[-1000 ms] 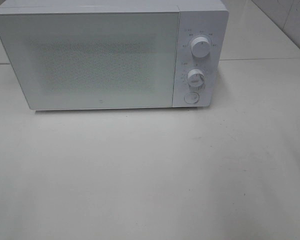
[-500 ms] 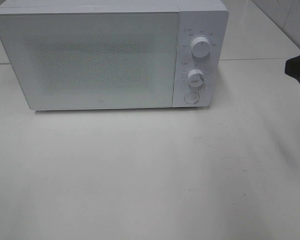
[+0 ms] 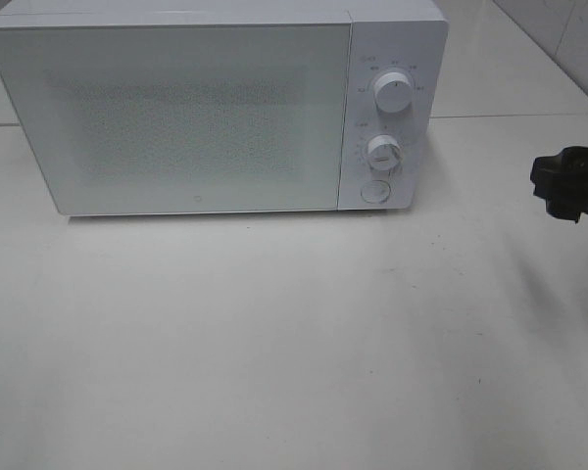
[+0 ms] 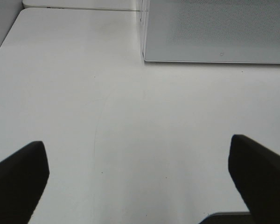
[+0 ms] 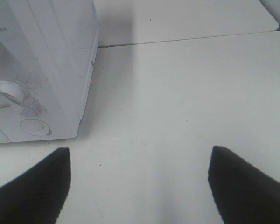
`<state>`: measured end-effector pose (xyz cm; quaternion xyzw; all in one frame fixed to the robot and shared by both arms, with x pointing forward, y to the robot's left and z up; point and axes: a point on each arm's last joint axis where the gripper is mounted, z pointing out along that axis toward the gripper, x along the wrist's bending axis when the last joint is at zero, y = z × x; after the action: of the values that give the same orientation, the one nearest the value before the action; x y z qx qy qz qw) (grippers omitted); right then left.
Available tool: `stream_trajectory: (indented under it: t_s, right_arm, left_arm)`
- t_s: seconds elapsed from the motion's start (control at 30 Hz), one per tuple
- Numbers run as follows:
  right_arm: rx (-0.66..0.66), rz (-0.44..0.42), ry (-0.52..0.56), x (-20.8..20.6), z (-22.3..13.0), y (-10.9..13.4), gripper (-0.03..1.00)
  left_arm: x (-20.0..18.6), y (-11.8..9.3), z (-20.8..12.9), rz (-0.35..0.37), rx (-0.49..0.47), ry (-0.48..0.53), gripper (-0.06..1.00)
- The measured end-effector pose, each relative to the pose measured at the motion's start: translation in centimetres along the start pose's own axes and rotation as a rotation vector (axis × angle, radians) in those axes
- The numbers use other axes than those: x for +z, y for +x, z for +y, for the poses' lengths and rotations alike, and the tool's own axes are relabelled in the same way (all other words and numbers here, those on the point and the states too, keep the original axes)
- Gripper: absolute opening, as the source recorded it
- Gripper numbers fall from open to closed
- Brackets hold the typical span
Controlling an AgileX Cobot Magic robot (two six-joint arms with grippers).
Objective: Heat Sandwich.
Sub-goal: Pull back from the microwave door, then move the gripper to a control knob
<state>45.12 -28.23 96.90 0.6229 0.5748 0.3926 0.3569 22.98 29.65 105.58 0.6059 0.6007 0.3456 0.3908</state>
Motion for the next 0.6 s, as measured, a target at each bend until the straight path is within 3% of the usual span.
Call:
stream_trajectory:
  t_s: [0.6]
  right_arm:
    - [-0.088, 0.022, -0.129, 1.7, -3.3, 6.2, 0.76]
  left_arm:
    - [0.0, 0.0, 0.0, 0.000, 0.000, 0.000, 0.97]
